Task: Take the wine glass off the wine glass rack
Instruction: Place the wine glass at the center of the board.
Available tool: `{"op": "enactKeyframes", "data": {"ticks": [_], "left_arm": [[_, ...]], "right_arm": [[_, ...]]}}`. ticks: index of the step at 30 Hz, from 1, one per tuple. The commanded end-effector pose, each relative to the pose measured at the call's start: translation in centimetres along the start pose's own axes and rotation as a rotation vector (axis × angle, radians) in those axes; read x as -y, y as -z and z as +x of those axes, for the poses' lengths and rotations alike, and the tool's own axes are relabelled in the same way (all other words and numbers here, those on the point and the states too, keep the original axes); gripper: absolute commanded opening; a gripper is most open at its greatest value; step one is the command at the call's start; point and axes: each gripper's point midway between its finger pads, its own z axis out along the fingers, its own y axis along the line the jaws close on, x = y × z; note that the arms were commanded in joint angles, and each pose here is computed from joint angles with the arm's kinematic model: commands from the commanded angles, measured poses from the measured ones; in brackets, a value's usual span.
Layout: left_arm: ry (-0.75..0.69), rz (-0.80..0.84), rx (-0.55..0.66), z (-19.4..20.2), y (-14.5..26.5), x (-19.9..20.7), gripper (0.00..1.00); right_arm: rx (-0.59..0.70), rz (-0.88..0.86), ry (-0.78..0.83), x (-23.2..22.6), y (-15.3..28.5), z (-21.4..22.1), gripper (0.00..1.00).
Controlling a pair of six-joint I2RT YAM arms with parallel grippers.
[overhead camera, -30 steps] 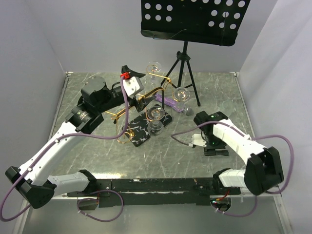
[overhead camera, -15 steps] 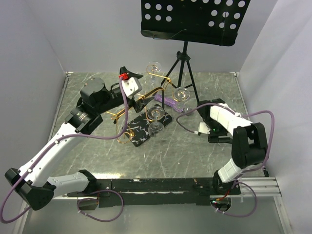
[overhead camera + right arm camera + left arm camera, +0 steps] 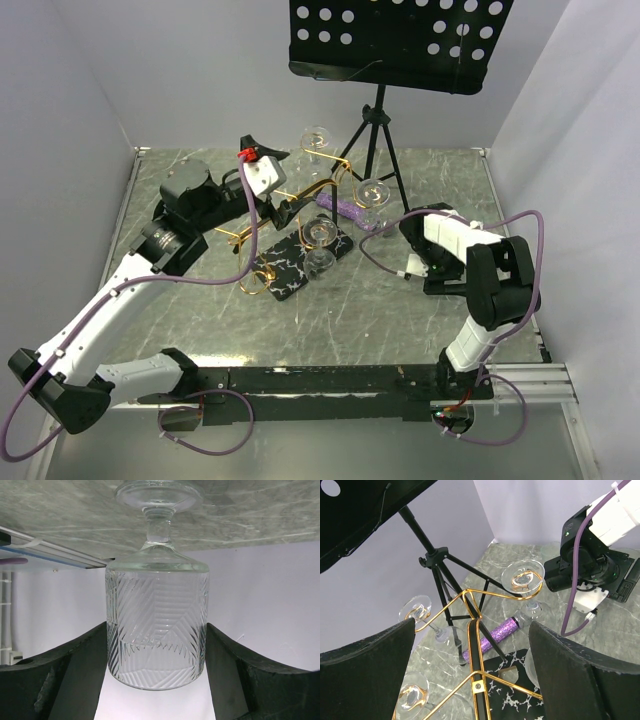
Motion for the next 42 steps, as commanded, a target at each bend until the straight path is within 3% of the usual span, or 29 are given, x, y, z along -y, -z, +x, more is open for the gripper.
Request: {"op": "enactKeyframes", "data": {"ticks": [1, 8, 15, 18, 19, 23, 24, 26, 28, 42], "left_arm": [[-0.013, -0.009, 0.071, -1.9, 0.5, -0.2, 1.00], [-0.009, -0.024, 0.068, -1.9, 0.6, -0.5, 1.00], [-0.007, -0.020, 0.074, -1.9, 0.7, -0.4, 1.00], [-0.006, -0.017, 0.076, -1.8, 0.7, -0.3, 1.00], [-0.009, -0.015, 0.080, -1.9, 0.8, -0.2, 1.00], [-0.008, -0.014, 0.082, -1.9, 0.9, -0.2, 1.00], [-0.009, -0.014, 0.080, -1.8, 0.9, -0.2, 1.00], [-0.008, -0.013, 0.082, -1.8, 0.9, -0.1, 1.00], [-0.006, -0.012, 0.081, -1.7, 0.9, -0.1, 1.00], [-0.005, -0.007, 0.085, -1.6, 0.9, 0.1, 1.00]], "right_arm": [[-0.102, -0.049, 0.049, -1.6, 0.8, 2.8, 0.05], [-0.081, -0.051, 0.029, -1.6, 0.6, 2.3, 0.20], [-0.043, -0.047, -0.005, -1.6, 0.9, 2.0, 0.47], [-0.041, -0.041, -0.007, -1.8, 0.9, 2.2, 0.53], [-0.043, -0.042, -0.006, -2.0, 0.8, 2.2, 0.60], [-0.032, -0.047, -0.017, -2.3, 0.8, 2.2, 0.64], [-0.032, -0.049, -0.019, -2.3, 0.8, 2.2, 0.68], [-0.026, -0.044, -0.024, -2.3, 0.8, 2.2, 0.92], [-0.026, -0.047, -0.024, -2.4, 0.8, 2.2, 1.00], [0.045, -0.025, -0.040, -3.5, 1.3, 2.7, 1.00]]}}
